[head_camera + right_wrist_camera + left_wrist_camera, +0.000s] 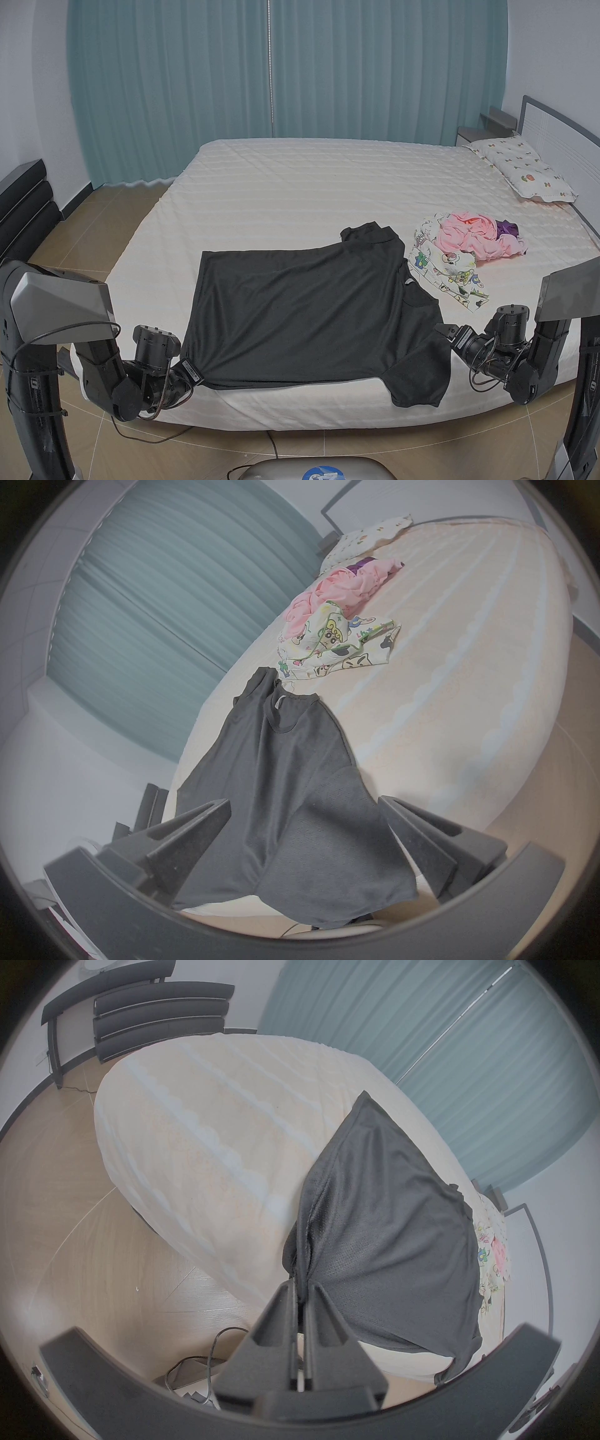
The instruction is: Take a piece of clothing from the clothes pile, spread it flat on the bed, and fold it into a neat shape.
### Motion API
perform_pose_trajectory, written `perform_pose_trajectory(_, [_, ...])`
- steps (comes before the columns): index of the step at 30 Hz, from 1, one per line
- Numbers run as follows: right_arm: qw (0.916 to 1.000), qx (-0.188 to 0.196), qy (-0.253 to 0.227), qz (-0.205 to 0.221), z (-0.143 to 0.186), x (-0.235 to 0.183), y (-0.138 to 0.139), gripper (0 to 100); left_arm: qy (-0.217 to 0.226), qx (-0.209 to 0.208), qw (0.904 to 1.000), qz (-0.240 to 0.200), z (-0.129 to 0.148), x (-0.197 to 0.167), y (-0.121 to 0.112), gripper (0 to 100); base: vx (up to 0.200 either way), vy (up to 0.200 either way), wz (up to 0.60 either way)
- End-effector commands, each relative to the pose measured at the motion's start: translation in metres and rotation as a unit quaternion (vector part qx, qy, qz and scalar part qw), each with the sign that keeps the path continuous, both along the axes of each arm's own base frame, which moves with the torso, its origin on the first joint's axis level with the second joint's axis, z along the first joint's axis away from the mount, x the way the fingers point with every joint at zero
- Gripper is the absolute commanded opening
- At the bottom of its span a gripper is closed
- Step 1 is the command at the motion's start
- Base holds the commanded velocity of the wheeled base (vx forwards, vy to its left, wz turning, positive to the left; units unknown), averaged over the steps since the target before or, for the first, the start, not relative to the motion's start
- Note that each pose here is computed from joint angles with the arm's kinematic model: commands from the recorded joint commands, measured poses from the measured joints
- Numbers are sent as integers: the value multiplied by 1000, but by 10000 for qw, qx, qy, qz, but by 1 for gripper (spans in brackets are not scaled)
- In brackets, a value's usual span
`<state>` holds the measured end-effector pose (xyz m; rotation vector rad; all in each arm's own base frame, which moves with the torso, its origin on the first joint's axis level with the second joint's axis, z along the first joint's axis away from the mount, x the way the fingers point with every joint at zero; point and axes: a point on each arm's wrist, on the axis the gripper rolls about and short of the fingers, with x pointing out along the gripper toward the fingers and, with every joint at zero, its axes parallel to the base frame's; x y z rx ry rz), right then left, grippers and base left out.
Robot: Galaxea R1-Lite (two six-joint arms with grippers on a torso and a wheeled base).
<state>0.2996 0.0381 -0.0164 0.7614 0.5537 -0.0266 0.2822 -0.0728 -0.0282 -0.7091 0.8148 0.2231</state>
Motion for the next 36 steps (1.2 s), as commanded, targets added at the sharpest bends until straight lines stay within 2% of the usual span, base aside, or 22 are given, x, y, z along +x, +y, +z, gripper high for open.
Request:
perform_pose_trajectory(1, [9997,-117,196,93,-11,0,-8,100,-68,-34,10000,22,5,-1,1,0,0,0,0])
perform_pose_trajectory(4, [9991,-36,291,311,-19,5,-10,100,-61,-66,10000,23,6,-1,1,0,0,0,0])
perform_pose_trajectory(8, [9983,-202,406,353,-33,20,-13,100,-76,-119,9999,51,6,1,1,0,0,0,0])
perform_pose_trajectory(14, [9984,-199,356,397,-37,36,-12,100,-91,-123,9998,82,5,3,2,0,0,0,0])
perform_pose_trajectory(15, [9984,-188,324,419,-37,40,-12,0,-84,-121,9999,82,4,3,2,0,0,0,0])
perform_pose_trajectory(20, [9990,-136,187,396,-30,49,-18,0,-99,-124,9998,120,3,7,3,0,0,0,0])
perform_pose_trajectory(27, [9981,-11,-350,501,-11,77,-24,0,-158,-150,9996,161,4,10,4,0,0,0,0])
perform_pose_trajectory(32, [9971,-13,-528,548,-5,93,-21,0,-190,-196,9994,219,4,13,6,0,0,0,0])
perform_pose_trajectory(35, [9970,24,-406,655,-10,98,-17,0,-145,-190,9994,237,1,14,7,0,0,0,0])
perform_pose_trajectory(36, [9969,25,-391,686,-13,99,-14,100,-126,-202,9995,222,-1,15,6,0,0,0,0])
